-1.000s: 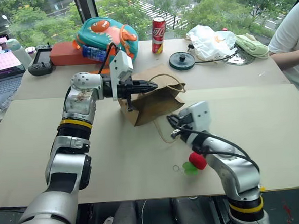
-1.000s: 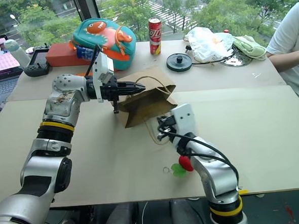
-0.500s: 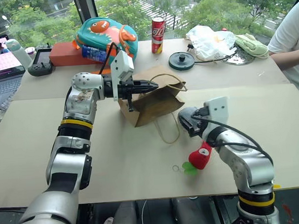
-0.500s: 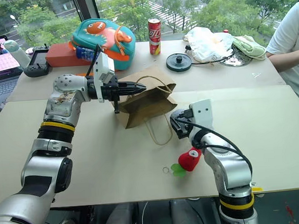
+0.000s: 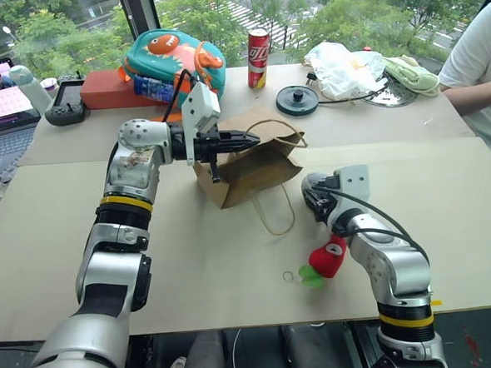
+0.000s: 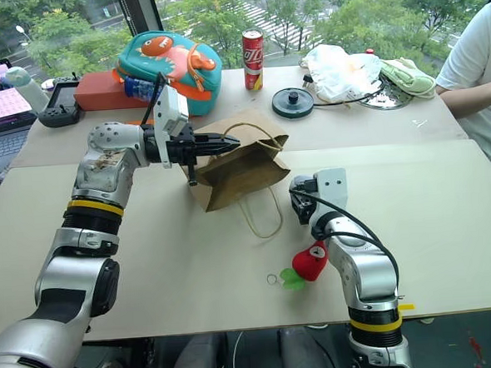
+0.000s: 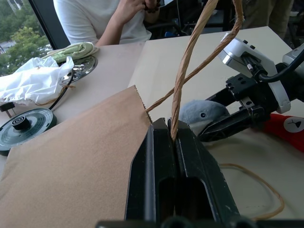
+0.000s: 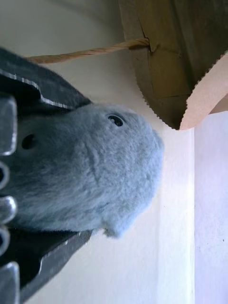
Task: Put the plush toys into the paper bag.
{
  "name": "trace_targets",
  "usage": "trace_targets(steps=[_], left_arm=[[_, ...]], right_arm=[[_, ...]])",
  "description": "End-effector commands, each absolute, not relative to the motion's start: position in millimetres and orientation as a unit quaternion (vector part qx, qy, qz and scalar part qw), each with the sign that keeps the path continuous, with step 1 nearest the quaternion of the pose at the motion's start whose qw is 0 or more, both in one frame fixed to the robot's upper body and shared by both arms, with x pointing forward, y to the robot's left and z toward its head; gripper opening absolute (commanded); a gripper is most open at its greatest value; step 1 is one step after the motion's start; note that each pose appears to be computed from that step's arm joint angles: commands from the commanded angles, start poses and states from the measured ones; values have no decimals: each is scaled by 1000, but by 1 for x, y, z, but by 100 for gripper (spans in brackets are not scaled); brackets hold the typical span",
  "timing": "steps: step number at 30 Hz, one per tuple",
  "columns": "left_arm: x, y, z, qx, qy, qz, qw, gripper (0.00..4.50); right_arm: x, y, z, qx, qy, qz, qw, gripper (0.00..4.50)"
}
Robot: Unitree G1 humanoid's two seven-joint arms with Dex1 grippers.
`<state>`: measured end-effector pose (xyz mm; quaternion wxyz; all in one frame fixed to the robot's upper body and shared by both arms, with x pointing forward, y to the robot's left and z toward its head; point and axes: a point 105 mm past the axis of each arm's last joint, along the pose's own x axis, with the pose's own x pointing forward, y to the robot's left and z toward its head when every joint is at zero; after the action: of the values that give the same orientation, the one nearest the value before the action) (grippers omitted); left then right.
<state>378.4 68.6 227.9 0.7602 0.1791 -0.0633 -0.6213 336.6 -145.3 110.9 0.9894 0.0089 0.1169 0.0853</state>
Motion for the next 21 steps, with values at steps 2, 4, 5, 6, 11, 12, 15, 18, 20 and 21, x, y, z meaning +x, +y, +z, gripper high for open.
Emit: trace_targets(steps=[2,4,5,6,11,12,15,18,20,21], left_arm=[[377,66,241,181,-88,-620,758,0],[377,66,241,180,-87,-620,758,0],[377,66,241,180,-87,-621,758,0],[377,66,241,179,-87,-621,758,0],[377,65,239,177,-85,-622,758,0],[377,66,239,176,-85,-622,758,0],[377,66,239,175,-83,-623,758,0],[377,66,240,170,-81,-622,760,0],[376,65,241,169,-82,-625,758,0],[375,64,241,168,-82,-627,756,0]], right_arm=[[335,-142,137,17,61,98,993,159],[330,-139,153,42,29,114,992,159],[324,-138,162,59,13,128,990,159],[319,-136,168,71,3,143,987,159],[285,-117,184,113,7,259,959,159],[280,-111,186,119,7,279,953,159],[280,-101,187,132,18,289,948,159],[289,-78,182,121,29,300,946,159],[304,-68,180,116,31,288,950,159],[311,-66,179,115,32,278,953,159]])
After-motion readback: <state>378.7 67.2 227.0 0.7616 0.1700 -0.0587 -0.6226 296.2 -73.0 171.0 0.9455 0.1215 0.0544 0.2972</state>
